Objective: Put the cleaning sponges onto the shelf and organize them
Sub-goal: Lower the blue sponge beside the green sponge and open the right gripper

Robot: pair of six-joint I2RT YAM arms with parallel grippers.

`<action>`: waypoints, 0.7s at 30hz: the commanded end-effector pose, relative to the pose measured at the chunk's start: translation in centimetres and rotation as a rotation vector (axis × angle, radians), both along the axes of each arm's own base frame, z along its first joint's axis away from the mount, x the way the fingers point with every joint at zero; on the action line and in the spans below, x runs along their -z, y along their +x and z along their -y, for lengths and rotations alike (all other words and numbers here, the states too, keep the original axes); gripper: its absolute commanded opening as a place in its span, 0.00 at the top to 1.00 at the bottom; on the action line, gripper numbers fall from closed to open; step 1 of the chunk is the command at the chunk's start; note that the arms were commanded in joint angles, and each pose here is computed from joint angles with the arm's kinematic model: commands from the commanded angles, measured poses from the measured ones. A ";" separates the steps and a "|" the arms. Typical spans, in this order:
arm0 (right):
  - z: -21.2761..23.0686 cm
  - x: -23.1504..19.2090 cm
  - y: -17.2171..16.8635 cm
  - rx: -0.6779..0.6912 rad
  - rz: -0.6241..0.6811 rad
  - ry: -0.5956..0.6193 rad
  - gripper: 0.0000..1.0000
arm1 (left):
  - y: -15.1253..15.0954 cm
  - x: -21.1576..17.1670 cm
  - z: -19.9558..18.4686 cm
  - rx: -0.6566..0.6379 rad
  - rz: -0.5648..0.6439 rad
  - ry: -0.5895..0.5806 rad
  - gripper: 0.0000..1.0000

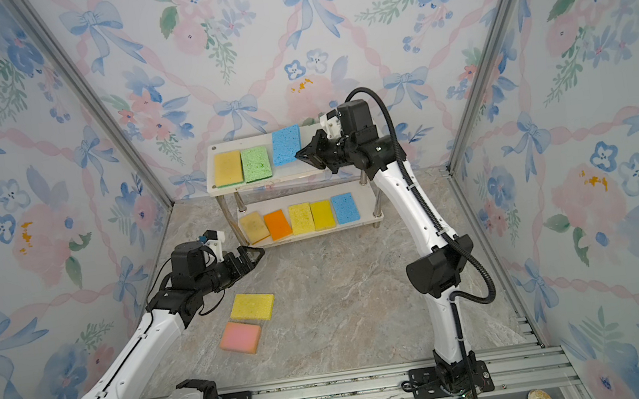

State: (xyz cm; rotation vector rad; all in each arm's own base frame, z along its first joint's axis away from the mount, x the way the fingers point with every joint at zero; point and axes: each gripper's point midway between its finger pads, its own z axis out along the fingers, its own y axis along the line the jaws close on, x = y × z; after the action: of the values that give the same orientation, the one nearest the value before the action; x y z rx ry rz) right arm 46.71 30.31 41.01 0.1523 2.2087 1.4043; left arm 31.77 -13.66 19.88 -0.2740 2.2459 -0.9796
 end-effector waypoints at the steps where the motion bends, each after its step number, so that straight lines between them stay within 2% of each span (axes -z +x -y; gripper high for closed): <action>1: 1.4 -1.1 -1.5 -0.011 -0.007 0.007 0.99 | -0.6 0.4 0.0 0.033 -0.006 0.004 0.02; 21: -0.3 1.3 -1.8 -0.109 -0.092 0.027 0.99 | -0.6 1.6 -0.4 0.042 -0.039 -0.001 0.02</action>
State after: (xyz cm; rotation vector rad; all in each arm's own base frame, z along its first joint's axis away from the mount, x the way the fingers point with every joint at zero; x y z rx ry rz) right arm 45.12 30.06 40.03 0.1287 2.2837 1.4836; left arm 31.75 -13.34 19.20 -0.2584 2.2643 -1.0022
